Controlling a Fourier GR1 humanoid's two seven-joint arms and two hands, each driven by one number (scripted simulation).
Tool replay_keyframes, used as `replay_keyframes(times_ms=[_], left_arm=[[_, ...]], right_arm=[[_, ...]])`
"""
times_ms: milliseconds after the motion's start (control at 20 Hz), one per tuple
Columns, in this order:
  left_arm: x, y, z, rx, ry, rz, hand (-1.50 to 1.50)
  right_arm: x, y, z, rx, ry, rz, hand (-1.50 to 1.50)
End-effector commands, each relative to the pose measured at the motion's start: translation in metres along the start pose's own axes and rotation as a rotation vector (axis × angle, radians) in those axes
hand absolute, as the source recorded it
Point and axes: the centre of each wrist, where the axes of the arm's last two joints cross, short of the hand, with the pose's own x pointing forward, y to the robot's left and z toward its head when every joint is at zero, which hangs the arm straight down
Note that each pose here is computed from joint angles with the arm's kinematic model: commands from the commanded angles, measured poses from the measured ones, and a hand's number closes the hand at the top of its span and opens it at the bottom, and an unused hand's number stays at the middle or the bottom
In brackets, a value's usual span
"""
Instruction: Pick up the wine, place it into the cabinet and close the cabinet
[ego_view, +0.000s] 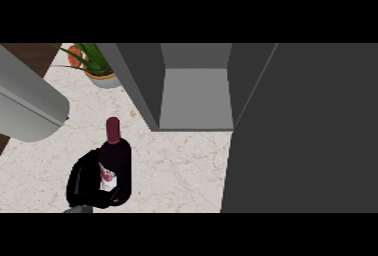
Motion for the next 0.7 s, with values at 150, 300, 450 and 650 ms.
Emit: replay_keyframes(times_ms=[150,300,450,650], left_arm=[[0.028,-0.046,-0.012,-0.019,-0.073,0.028,1.50],[0.039,-0.060,-0.011,-0.047,-0.041,0.048,1.50],[0.076,-0.094,-0.032,-0.066,-0.069,0.026,1.50],[0.082,-0.133,-0.038,-0.071,-0.083,-0.014,1.50]], right_arm=[[0.045,-0.004,0.028,0.030,-0.060,-0.040,-1.50],[0.045,-0.005,0.022,0.023,-0.091,-0.045,-1.50],[0.029,-0.004,0.016,0.006,-0.071,-0.042,-1.50],[0.038,-0.005,0.016,0.025,-0.066,-0.030,-1.50]])
